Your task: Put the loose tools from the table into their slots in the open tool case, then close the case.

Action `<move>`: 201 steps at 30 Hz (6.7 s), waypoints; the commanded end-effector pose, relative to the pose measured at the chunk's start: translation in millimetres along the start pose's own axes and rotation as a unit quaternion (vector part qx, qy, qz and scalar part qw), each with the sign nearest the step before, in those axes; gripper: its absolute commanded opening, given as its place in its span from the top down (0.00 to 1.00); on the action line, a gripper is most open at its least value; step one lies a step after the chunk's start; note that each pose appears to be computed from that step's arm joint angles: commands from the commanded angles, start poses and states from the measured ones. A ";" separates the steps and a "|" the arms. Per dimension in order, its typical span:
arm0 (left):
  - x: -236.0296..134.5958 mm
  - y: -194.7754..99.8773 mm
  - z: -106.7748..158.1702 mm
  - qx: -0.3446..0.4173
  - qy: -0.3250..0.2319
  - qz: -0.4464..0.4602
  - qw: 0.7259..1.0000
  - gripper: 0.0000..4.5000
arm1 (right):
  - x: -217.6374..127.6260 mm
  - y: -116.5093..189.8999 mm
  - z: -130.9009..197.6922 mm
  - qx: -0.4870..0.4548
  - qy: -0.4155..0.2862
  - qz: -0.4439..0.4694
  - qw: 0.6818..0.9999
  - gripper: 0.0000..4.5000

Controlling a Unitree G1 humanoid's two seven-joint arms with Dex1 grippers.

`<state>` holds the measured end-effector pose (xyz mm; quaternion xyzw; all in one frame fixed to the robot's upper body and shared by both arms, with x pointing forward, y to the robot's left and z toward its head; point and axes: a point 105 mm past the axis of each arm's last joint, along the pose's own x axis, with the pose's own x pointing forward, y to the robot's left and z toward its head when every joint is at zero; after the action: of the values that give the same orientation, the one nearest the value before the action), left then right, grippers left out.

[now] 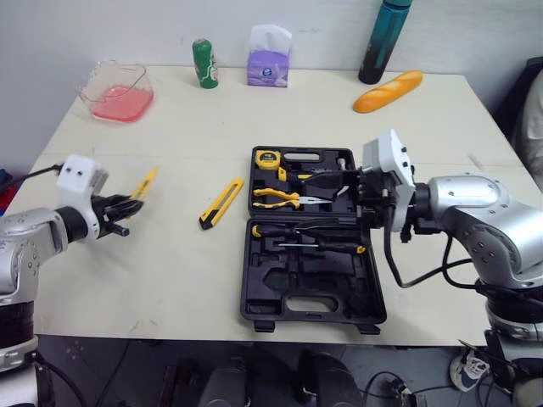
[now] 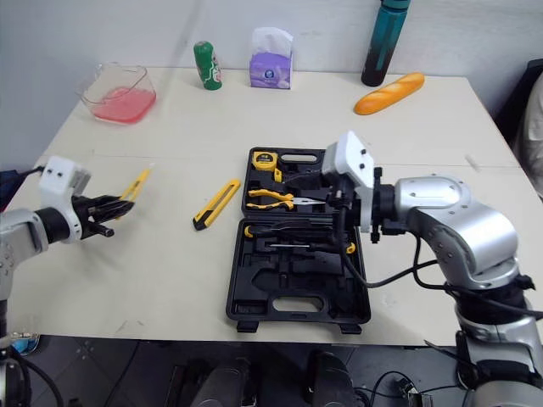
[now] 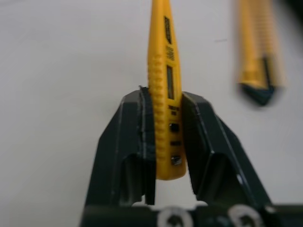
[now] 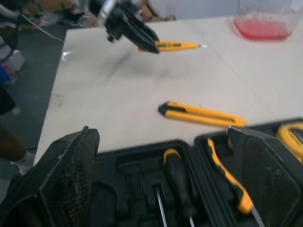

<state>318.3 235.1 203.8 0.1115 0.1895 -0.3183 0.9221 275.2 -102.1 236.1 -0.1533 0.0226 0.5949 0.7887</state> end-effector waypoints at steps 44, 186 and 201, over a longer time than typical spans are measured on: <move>125.4 -131.1 13.6 0.197 0.189 -0.381 0.883 0.89 | -56.7 54.2 -41.7 0.073 0.072 -0.166 0.981 0.00; 62.7 -12.6 -11.2 -0.044 -0.009 0.031 0.999 0.02 | -56.7 15.4 -15.7 0.031 0.017 -0.139 0.990 0.00; 122.3 -33.9 -30.9 0.035 0.038 0.032 0.998 0.39 | -1.6 24.2 -12.6 0.016 -0.011 -0.073 0.997 0.00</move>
<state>376.8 149.2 130.7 0.1628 0.1944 -0.2976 0.9204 255.8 -104.1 211.1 -0.1277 0.0350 0.5350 0.8344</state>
